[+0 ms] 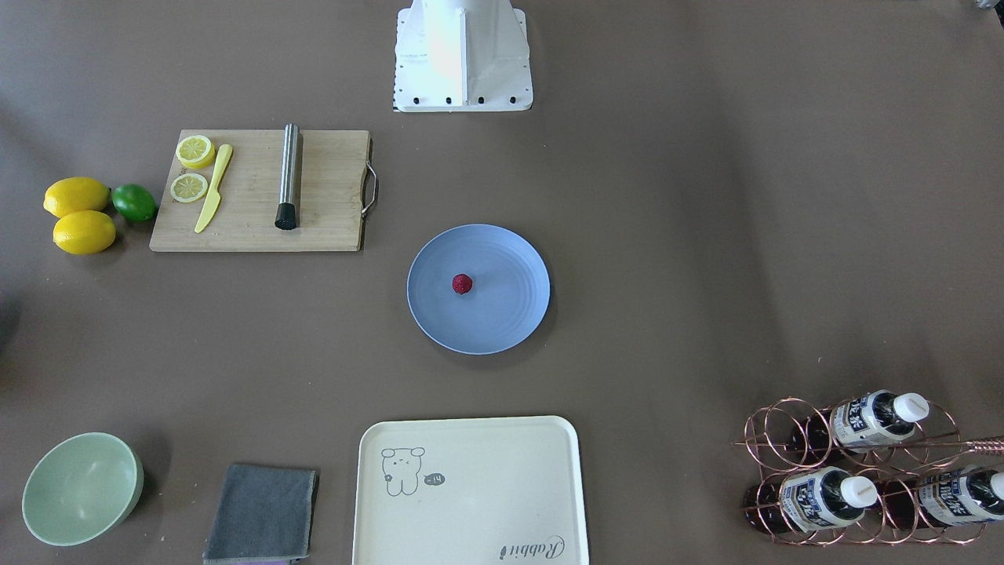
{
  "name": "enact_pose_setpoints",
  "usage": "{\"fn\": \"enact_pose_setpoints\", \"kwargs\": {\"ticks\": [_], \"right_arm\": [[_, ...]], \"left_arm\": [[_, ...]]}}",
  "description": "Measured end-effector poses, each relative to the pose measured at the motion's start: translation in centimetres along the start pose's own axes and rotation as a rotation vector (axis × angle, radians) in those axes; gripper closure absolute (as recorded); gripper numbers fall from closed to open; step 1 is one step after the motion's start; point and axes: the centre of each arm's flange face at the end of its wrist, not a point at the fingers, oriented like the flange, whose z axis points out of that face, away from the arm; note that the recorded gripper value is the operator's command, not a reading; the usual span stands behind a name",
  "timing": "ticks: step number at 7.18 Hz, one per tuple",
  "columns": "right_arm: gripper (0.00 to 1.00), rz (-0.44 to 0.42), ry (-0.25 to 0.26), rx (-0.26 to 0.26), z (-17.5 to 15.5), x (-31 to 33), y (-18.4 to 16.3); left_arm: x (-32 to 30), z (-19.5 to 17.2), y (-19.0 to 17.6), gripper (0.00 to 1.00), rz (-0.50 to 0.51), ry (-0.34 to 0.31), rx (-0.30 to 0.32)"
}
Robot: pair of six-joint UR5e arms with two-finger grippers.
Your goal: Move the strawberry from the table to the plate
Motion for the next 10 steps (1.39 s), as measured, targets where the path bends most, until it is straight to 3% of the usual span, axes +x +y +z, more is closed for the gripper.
{"fn": "enact_pose_setpoints", "kwargs": {"ticks": [10], "right_arm": [[0.00,-0.008,-0.013,-0.003,0.13,-0.36,0.03]], "left_arm": [[-0.07,0.09,0.12,0.02,-0.002,0.001,-0.002]]}}
